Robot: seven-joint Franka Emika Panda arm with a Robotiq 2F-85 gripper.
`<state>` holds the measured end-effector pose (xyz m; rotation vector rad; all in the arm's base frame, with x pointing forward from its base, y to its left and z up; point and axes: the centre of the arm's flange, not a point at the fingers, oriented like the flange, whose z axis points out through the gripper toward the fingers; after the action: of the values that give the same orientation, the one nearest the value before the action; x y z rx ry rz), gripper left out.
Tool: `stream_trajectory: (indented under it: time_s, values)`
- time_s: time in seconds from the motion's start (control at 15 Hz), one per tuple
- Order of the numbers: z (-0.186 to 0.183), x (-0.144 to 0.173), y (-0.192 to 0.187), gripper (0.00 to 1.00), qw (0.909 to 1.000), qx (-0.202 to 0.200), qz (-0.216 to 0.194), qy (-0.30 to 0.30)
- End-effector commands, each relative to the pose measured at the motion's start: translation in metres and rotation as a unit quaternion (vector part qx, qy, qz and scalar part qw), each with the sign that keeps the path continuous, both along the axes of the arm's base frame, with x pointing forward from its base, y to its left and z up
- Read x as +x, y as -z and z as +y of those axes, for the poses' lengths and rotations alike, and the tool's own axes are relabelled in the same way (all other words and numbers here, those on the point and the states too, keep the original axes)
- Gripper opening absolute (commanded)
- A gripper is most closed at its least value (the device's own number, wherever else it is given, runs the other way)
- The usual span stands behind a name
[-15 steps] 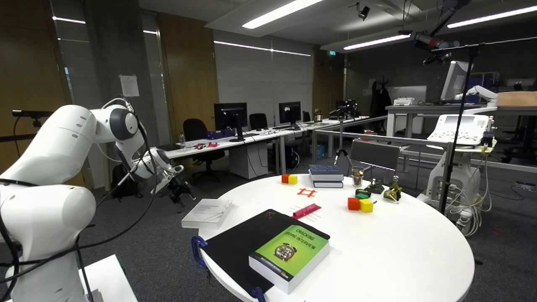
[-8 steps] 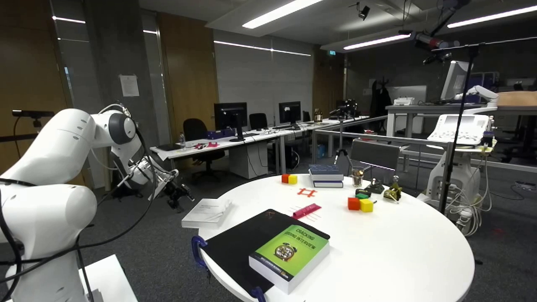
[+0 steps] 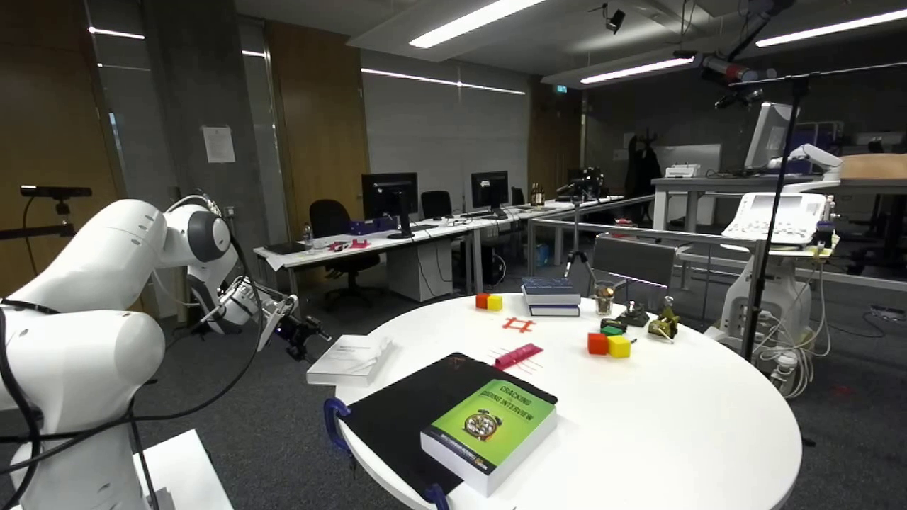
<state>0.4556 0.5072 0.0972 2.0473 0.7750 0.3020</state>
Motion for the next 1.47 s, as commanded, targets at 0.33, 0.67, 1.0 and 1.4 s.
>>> stream_trajectory:
  time_s: [0.33,0.67,1.0,1.4]
  values:
    - [0.02,0.03,0.021,1.0,0.9948,-0.059,-0.083,-0.009]
    - [0.024,0.039,0.035,1.0,0.9916,-0.064,-0.113,0.0]
    - [0.027,0.048,0.049,1.0,0.9881,-0.062,-0.141,0.004]
    - [0.024,0.047,0.063,1.0,0.9835,-0.083,-0.16,-0.017]
